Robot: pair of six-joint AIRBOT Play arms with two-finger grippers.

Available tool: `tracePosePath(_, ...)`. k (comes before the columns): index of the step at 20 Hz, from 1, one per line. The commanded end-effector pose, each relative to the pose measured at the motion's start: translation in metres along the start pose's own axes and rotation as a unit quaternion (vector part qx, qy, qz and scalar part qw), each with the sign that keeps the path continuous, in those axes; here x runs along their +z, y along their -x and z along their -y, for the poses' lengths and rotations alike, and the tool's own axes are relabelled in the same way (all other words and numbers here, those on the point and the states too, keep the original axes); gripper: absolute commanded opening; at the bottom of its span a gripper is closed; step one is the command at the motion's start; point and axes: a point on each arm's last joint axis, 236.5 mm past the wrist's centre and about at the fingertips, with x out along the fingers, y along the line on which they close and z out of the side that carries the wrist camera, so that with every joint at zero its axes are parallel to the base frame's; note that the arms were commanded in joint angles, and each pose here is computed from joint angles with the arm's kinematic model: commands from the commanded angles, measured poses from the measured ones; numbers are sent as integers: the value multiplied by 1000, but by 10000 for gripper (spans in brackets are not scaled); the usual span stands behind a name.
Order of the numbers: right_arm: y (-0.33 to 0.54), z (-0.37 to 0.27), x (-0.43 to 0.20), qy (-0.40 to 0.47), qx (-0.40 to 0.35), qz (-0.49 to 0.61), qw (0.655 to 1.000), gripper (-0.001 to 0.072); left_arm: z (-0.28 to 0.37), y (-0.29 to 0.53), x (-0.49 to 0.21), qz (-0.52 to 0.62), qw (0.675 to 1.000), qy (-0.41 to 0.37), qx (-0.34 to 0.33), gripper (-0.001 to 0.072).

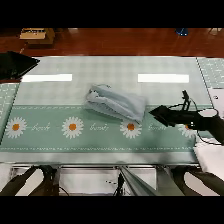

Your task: Fold the shirts.

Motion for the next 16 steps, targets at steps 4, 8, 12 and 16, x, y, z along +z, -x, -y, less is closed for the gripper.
tracePosePath(4,-69,-45,0,-43,87,29,995,514,-2,-1,-1,-2,1000,1,3,409)
tracePosePath(8,-83,-88,9,8,127,22,992,25,-8,-4,-2,-7,1000,8,3,409)
tracePosePath(12,12,-186,61,113,237,72,962,24,-20,-11,-3,-16,1000,23,5,407)
tracePosePath(16,160,-215,122,93,218,195,952,24,-50,-23,5,-3,999,42,30,396)
